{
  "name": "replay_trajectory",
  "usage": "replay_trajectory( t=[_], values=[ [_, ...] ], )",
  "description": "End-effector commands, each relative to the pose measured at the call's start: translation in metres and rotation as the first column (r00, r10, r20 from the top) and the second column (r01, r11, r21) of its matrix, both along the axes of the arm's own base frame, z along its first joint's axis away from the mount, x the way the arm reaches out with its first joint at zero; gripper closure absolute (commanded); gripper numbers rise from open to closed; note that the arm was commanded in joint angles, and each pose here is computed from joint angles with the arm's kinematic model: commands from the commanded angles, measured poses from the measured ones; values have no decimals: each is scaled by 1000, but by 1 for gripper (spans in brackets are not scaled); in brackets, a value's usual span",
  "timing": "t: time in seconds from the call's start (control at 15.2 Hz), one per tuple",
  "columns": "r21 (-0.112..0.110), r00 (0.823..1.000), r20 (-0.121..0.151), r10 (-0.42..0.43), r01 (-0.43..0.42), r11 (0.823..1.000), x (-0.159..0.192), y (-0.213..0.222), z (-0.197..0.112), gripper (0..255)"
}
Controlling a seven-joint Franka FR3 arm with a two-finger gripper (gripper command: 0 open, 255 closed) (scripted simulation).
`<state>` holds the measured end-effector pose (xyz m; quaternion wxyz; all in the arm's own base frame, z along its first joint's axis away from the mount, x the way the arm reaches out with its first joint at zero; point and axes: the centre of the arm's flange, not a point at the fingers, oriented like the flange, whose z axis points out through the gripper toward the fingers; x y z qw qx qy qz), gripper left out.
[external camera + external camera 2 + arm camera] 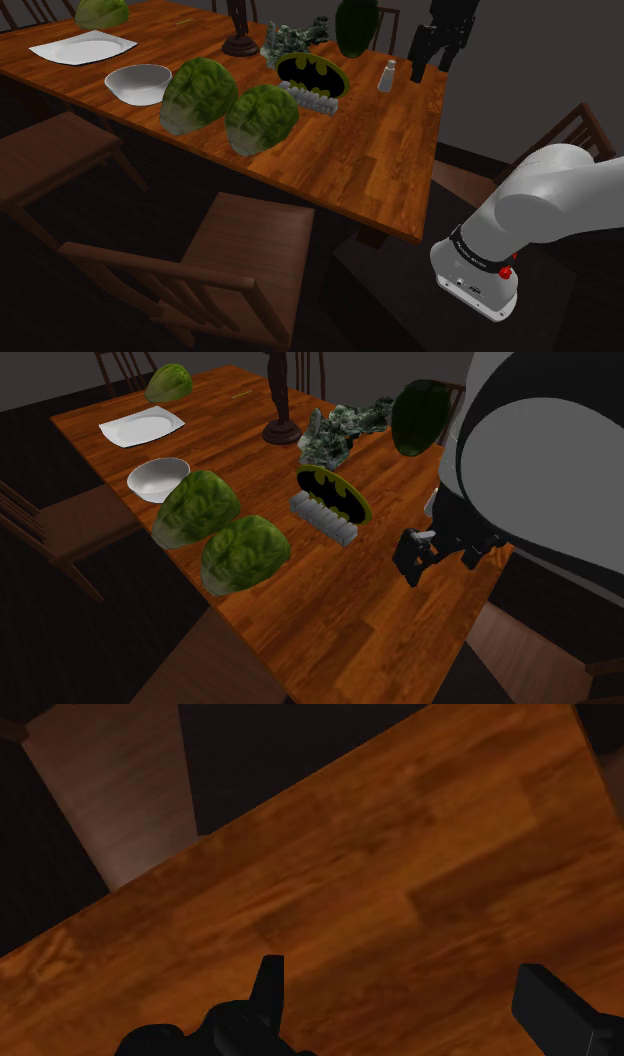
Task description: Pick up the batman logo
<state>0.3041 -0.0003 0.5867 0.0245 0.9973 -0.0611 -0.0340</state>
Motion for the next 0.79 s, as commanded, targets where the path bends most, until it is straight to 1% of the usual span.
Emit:
replay_trajectory(
  t=[0.0, 0.33, 0.73],
  values=[
    [0, 1000, 0, 0, 0, 1000, 0, 0, 0, 0],
    [15, 997, 14, 79, -79, 997, 60, -16, -14, 0],
    [31, 985, 31, 172, -173, 984, 135, -28, -29, 0]
  ],
)
